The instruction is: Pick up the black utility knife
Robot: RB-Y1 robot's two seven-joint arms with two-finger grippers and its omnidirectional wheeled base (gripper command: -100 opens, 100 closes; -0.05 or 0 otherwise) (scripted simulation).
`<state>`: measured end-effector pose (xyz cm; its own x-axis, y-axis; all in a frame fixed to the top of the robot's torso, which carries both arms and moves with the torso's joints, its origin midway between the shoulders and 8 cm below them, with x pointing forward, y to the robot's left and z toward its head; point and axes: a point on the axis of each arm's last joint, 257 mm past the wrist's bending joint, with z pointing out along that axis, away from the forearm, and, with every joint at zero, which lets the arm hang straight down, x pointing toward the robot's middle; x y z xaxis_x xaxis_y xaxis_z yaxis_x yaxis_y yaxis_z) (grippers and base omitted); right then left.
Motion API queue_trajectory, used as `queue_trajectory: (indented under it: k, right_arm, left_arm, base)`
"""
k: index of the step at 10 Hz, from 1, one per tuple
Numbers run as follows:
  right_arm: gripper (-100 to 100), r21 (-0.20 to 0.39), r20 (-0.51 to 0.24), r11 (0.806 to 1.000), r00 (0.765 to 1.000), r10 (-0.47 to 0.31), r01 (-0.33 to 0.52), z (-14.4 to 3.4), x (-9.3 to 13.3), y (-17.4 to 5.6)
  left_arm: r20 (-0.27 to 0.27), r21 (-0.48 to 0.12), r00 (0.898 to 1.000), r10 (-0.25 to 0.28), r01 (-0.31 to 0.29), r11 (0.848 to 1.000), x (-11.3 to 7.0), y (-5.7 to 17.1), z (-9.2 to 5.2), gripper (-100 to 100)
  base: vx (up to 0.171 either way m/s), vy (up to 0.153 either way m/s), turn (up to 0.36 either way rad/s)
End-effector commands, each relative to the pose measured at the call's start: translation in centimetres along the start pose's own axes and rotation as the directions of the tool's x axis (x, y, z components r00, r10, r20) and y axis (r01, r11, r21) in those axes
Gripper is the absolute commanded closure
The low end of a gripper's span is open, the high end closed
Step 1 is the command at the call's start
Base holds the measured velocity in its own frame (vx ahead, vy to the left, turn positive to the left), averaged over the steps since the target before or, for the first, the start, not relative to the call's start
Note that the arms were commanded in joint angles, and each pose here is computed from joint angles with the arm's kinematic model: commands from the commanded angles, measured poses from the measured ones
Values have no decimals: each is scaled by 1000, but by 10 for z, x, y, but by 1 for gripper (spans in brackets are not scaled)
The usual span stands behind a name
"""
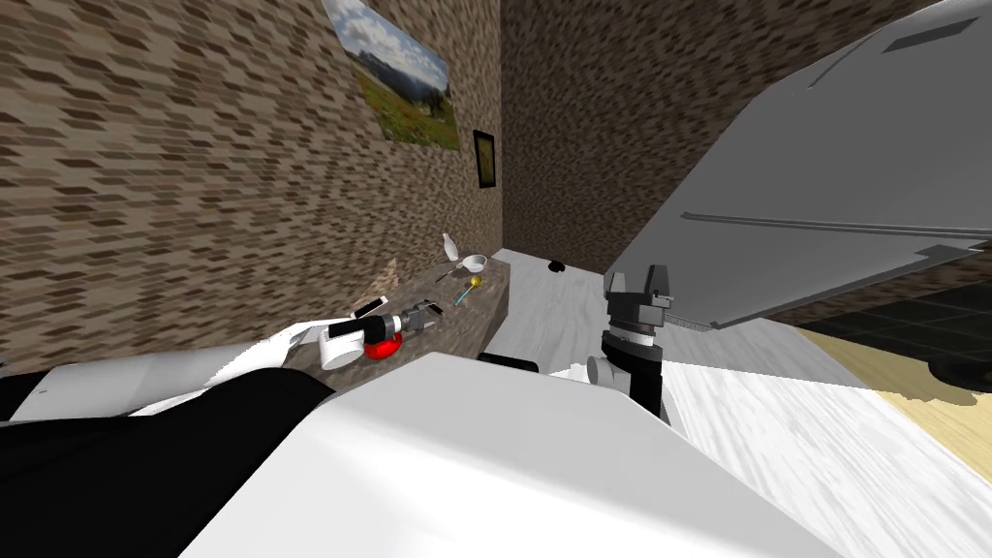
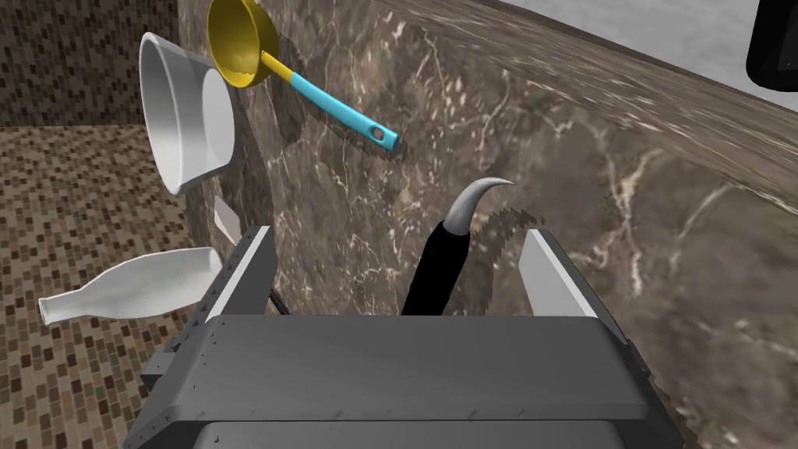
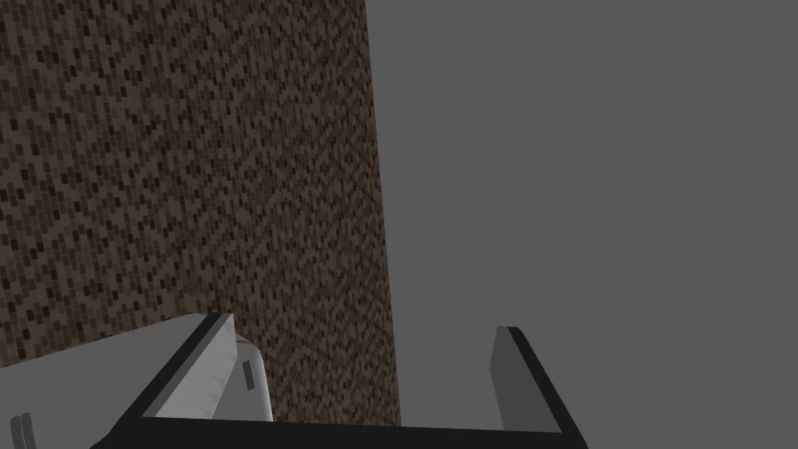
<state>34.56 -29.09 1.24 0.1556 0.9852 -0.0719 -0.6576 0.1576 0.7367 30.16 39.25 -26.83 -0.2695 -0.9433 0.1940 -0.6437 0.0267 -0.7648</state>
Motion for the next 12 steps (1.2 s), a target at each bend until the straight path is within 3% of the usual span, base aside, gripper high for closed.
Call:
queue_trajectory:
  k: [1,2,3,5,6,7,9,10,11,12]
  right_arm:
    - [0,0,0,1000,1000,0,0,0,0,0]
    - [0,0,0,1000,1000,0,0,0,0,0]
    - [0,0,0,1000,1000,0,0,0,0,0]
    - [0,0,0,1000,1000,0,0,0,0,0]
    - [0,0,0,1000,1000,0,0,0,0,0]
    - [0,0,0,1000,1000,0,0,0,0,0]
    - [0,0,0,1000,1000,0,0,0,0,0]
    - [0,0,0,1000,1000,0,0,0,0,0]
    - [0,0,0,1000,1000,0,0,0,0,0]
    - [0,0,0,1000,1000,0,0,0,0,0]
  left_arm:
    - [14,-37,1000,11,-11,999,-7,6,-3,-100]
    - [44,-92,999,9,-5,996,-20,19,-9,-100]
    - [43,-96,999,16,-12,995,-20,18,-9,-100]
    - [99,-199,995,21,-1,980,-43,43,-23,-100]
    - [97,-207,995,33,-12,978,-44,42,-23,-100]
    - [121,-257,992,43,-11,966,-54,52,-31,-100]
    - [121,-257,992,43,-11,966,-54,52,-31,-100]
    - [143,-303,988,54,-8,953,-64,62,-38,-100]
    - [143,-303,988,54,-8,953,-64,62,-38,-100]
    - [161,-344,985,65,-5,939,-72,71,-45,-100]
  base:
    - [28,24,-104]
    - [32,16,-170]
    - [26,15,-87]
    - [40,21,-206]
    - [35,28,-122]
    - [38,20,-141]
    - [17,14,-31]
    - [17,10,-132]
    - [19,16,-81]
    - [27,17,-124]
